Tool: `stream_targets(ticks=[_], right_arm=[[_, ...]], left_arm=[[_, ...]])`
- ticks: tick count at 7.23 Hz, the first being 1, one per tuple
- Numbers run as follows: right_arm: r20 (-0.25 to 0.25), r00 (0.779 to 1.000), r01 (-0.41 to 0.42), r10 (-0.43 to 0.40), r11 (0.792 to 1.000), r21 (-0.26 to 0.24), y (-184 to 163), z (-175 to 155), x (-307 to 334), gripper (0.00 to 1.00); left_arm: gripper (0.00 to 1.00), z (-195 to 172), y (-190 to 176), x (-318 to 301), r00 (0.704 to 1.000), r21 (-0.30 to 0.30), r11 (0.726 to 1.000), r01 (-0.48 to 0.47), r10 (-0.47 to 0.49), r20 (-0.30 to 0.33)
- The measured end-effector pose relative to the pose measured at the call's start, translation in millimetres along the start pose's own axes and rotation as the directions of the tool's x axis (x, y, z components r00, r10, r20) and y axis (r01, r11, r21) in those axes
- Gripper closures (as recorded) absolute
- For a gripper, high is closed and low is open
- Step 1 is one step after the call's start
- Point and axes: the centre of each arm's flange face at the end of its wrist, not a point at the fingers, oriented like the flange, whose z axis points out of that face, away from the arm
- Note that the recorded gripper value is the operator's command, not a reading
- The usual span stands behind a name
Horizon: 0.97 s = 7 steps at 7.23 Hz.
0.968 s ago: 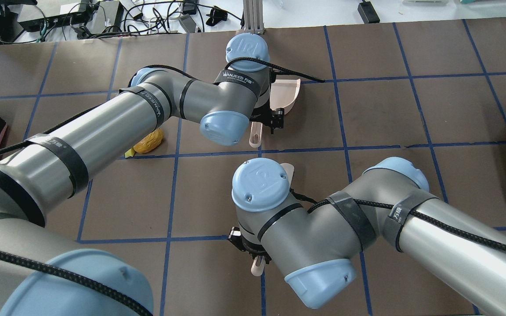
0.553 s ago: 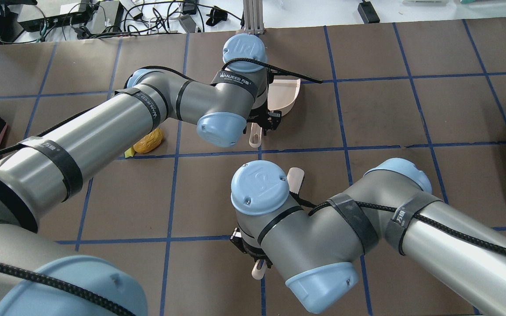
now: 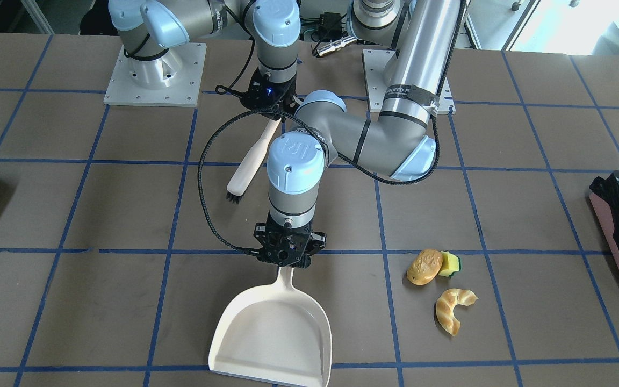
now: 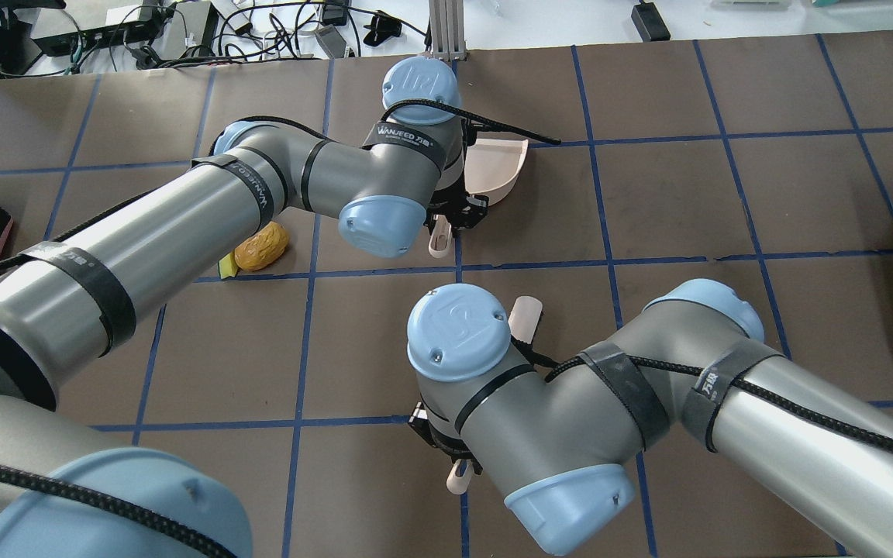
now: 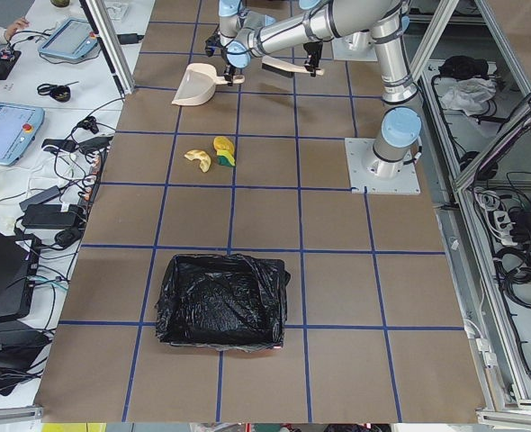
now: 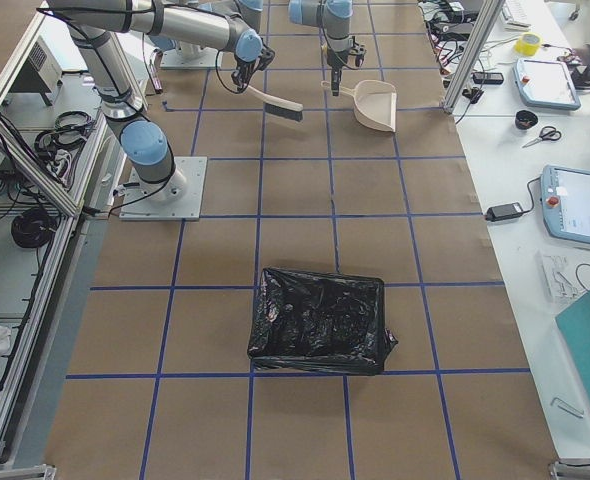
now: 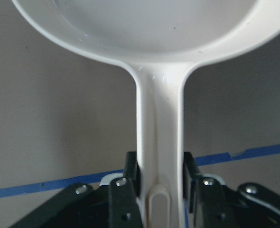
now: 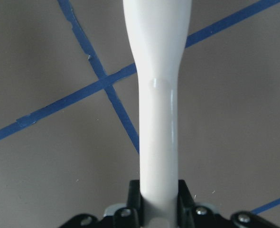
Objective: Sweep and dump trash in nearest bin
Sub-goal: 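Lift the dustpan with the left gripper and set it beside the trash pile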
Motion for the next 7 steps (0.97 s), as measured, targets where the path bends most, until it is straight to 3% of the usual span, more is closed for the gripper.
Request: stream_targets(ticks=[2, 4, 7], right_arm=[[-0.005, 1.000, 0.000, 0.000, 1.000, 0.003, -0.4, -0.9, 0.2, 1.00], [-0.005, 1.000, 0.000, 0.000, 1.000, 0.005, -0.7, -1.8, -0.1, 1.00], [-0.003, 1.000, 0.000, 0.000, 1.000, 0.009, -1.1, -3.3, -0.8, 1.00]], left_arm=[[1.00, -27.8, -15.4, -51.8, 0.998, 0.023, 0.998, -0.059, 0.059, 0.004], [1.00, -55.6, -20.9, -122.7, 0.988, -0.009, 0.988, -0.156, 0.156, 0.017], [1.00, -96.0, -16.7, -221.3, 0.937, -0.080, 0.936, -0.342, 0.346, 0.054]])
